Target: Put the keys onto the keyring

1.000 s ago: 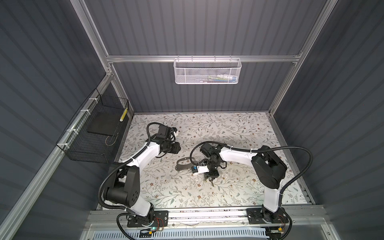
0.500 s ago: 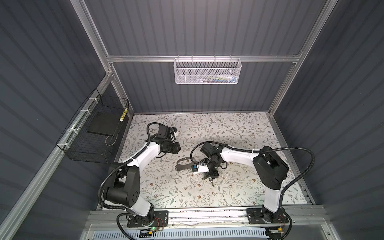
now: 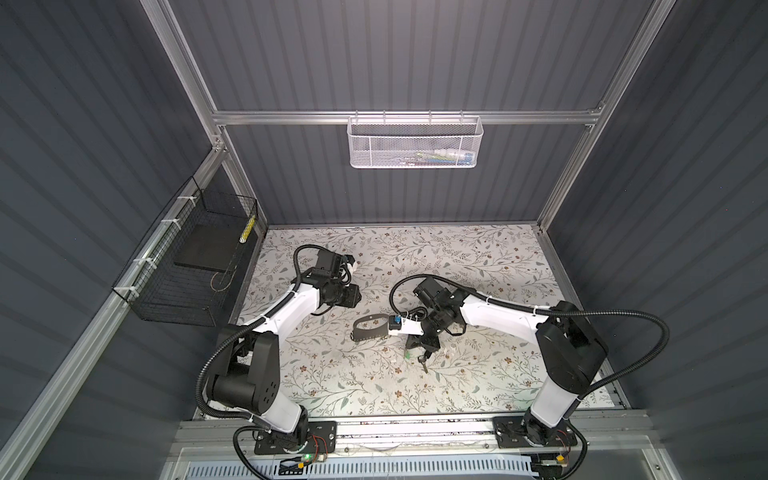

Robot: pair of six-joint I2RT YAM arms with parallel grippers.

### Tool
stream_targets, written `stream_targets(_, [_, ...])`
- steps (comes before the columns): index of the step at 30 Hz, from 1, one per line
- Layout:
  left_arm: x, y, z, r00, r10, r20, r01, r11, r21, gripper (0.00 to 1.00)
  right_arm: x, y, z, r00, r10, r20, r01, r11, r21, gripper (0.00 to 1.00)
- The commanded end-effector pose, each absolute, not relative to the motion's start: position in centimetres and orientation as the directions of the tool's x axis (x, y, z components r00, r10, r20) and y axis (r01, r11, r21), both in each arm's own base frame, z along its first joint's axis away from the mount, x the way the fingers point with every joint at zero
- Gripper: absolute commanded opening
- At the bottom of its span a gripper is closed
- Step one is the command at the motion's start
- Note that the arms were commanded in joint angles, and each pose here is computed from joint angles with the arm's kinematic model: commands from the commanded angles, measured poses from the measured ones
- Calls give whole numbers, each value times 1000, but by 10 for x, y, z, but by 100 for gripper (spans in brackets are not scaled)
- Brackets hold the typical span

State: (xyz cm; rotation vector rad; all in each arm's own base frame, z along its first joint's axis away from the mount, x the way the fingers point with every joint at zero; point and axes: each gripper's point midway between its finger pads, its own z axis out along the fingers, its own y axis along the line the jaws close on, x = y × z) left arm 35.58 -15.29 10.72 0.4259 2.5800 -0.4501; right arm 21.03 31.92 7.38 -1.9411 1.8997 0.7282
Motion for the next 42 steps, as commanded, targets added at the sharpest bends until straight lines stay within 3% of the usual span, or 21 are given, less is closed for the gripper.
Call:
stream_targets(1, [357, -157, 126, -805, 227, -549, 409, 881, -236, 37, 212, 323, 87, -82, -779, -622, -989, -14, 148, 0])
stream_targets(7, [355, -164, 130, -794, 228, -564, 434, 862, -263, 37, 227, 324, 102, -188, -719, -670, -982, 116, 152, 0])
stream_targets(16, [355, -174, 131, -758, 225, -612, 473, 835, -280, 36, 261, 313, 114, -432, -580, -691, -880, 439, 181, 0])
stream_targets(26, [317, -224, 132, -572, 356, -739, 661, 734, -158, 38, 295, 273, 119, -544, -367, -754, -716, 672, 189, 0])
stream_targets(31, [304, -240, 122, -559, 417, -716, 707, 691, -149, 36, 302, 255, 121, -546, -293, -785, -660, 727, 188, 0])
stream_targets(42, [288, -266, 94, -603, 584, -543, 707, 707, -25, 34, 305, 248, 108, -556, -312, -770, -643, 749, 161, 0])
